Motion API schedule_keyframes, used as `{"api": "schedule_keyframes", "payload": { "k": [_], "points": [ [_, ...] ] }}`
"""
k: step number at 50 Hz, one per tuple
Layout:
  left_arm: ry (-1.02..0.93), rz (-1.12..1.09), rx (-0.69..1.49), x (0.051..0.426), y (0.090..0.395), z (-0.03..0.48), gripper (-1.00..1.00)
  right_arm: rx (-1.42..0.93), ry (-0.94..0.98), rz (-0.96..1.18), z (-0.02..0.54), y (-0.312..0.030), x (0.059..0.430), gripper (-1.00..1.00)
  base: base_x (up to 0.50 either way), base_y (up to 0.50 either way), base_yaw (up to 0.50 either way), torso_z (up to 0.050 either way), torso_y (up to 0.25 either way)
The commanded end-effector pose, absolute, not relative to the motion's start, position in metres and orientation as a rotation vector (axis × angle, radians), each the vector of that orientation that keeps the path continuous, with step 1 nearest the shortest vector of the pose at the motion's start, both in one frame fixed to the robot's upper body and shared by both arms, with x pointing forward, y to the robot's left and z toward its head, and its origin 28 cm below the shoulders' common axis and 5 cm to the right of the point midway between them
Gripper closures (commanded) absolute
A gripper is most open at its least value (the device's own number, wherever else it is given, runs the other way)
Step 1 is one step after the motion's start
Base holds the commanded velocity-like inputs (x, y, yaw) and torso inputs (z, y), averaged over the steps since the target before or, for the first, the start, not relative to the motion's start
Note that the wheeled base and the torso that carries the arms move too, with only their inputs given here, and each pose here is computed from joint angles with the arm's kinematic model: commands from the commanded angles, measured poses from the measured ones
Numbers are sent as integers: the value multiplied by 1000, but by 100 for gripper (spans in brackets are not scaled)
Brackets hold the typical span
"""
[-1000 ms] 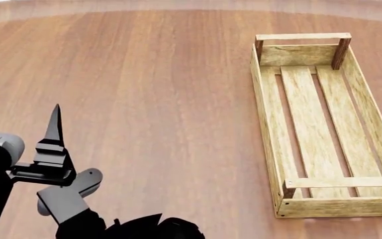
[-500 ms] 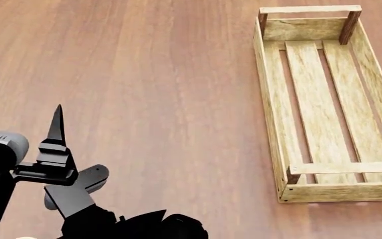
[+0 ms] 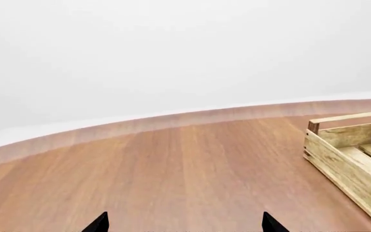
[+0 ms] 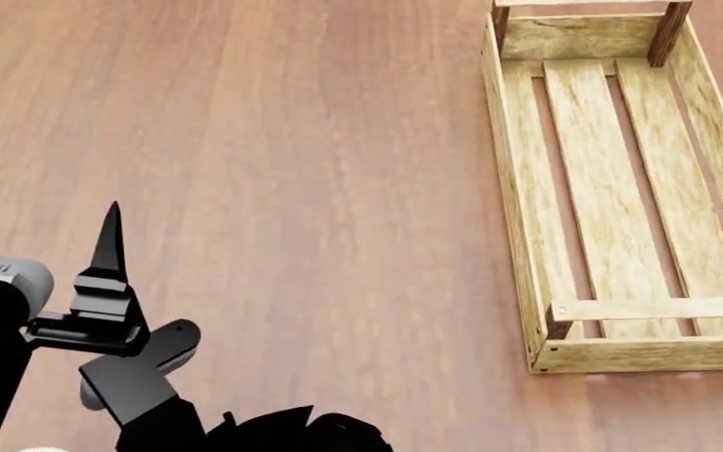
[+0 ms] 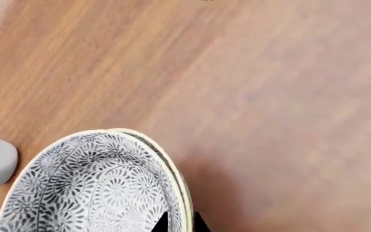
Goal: Stack the right bowl on the left bowl and place them in the tray.
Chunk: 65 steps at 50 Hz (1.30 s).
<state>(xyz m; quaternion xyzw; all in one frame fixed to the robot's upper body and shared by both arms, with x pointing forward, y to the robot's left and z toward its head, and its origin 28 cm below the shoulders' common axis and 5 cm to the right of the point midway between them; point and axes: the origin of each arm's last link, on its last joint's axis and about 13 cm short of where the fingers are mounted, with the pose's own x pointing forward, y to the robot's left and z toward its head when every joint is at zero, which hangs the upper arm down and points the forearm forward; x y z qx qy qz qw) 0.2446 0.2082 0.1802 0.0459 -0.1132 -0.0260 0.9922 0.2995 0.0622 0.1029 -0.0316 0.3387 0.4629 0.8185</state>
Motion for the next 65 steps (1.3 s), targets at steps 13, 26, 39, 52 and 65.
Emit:
{"api": "schedule_keyframes", "payload": {
  "k": [13,26,39,52,65],
  "points": [
    [-226,-54,87,243,209,177,-100,-37,726,985,99,63,299,100,0,0,0,0,0],
    [-227,-51,87,243,210,179,-100,56,678,858,131,54,329,100,0,0,0,0,0],
    [-233,-44,84,242,211,181,-100,137,609,677,165,28,369,100,0,0,0,0,0],
    [-234,-42,82,242,212,180,-100,196,510,517,209,-3,400,100,0,0,0,0,0],
    [-227,-47,81,243,211,176,-100,208,429,430,261,-24,413,100,0,0,0,0,0]
  ]
}}
